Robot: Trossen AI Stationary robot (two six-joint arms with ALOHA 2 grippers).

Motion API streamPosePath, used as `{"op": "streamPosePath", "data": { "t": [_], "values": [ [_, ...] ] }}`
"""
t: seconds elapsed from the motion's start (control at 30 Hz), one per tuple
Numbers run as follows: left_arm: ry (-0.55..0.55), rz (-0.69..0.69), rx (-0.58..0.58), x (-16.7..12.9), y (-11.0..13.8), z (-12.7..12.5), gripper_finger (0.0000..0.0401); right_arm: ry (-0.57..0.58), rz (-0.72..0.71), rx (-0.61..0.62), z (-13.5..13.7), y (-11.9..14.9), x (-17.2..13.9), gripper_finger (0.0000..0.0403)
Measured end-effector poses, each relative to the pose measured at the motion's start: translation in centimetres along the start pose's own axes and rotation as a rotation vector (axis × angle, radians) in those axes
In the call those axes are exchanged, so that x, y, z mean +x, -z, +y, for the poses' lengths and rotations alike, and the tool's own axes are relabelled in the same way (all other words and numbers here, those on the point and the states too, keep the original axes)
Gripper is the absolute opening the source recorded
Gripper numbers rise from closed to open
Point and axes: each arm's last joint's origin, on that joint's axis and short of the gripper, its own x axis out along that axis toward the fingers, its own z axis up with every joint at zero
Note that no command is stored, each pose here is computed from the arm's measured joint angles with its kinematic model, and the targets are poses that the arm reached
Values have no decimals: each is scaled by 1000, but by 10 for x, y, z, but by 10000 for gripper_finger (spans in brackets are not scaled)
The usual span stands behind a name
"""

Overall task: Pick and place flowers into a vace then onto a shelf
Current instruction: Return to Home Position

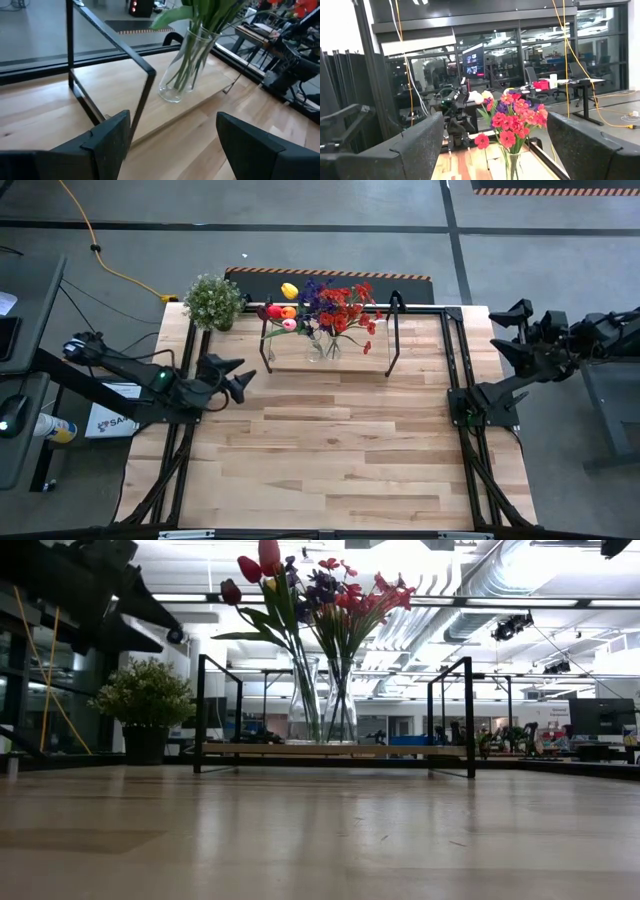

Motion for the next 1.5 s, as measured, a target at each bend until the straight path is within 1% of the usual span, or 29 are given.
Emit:
{"op": "streamPosePath", "data": {
  "t": [0.3, 0.43, 0.53, 0.63, 0.83, 1.07, 1.13, 1.3, 1.5],
  "values": [
    [-7, -45, 0, -6, 2, 16, 326, 9, 9, 1, 2, 5, 4, 339],
    [-3, -56, -17, -7, 6, 23, 326, 18, 43, 11, 6, 17, 12, 338],
    [7, -65, -16, -9, 5, 26, 326, 13, 43, 25, 10, 23, 17, 339],
    [17, -78, -8, -11, 2, 28, 326, -12, 25, 10, 14, 28, 23, 337],
    [18, -79, 9, -15, 1, 36, 326, -8, 27, -25, 22, 46, 36, 339],
    [11, -75, 11, -18, 1, 42, 326, -11, 58, -2, 28, 65, 46, 339],
    [6, -72, 3, -19, 2, 44, 326, -39, 76, 12, 29, 70, 48, 338],
    [13, -70, -29, -21, 1, 49, 326, -168, 111, 28, 35, 80, 51, 339],
    [14, -63, -20, -22, 2, 52, 326, -160, 156, 56, 38, 96, 56, 337]
  ]
}}
